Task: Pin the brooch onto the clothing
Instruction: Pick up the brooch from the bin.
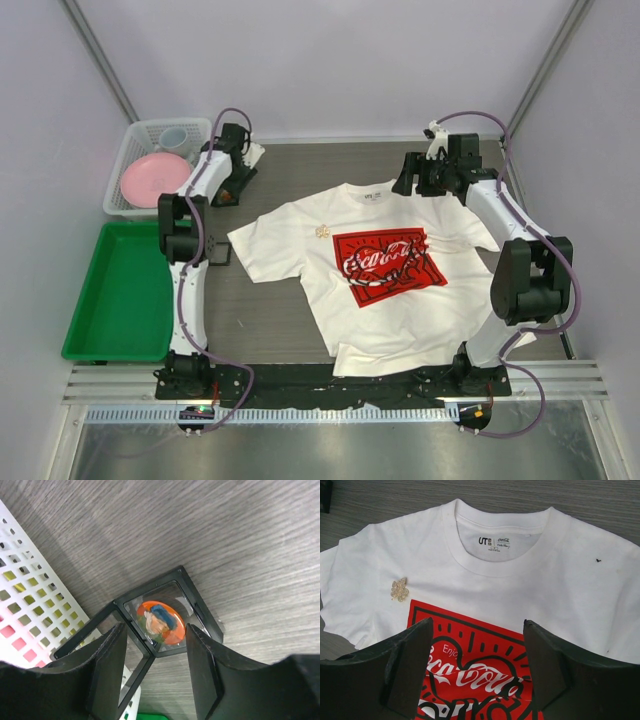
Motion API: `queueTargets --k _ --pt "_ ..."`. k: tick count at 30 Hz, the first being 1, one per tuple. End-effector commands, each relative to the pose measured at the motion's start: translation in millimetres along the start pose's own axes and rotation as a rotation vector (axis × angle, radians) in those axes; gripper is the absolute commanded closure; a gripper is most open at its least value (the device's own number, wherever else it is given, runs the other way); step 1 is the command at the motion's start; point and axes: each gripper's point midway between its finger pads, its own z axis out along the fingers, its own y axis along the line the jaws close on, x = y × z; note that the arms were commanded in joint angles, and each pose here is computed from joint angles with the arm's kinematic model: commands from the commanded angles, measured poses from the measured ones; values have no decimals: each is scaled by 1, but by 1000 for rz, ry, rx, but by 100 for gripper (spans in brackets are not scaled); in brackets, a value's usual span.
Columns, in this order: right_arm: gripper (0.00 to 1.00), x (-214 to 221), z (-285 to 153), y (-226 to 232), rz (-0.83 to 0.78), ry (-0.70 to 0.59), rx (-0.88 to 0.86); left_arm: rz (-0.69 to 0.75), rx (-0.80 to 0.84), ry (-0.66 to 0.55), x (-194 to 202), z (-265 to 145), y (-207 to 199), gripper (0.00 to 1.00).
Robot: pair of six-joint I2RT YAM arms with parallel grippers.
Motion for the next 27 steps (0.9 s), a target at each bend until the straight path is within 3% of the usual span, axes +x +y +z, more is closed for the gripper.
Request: queueTargets --k 1,17,20,27 --pt "22 -17 -2 4 -10 -50 -12 2 -46 -39 -17 -2 12 46" --pt "23 -21 -1 5 -19 -46 -15 -9 24 3 -6 15 -5 46" --pt "24 -19 0 5 -16 -39 -18 -16 40 10 -3 18 -8 56" --pt "26 -17 -1 8 -15 -34 -31 -18 30 -1 -6 12 -5 58"
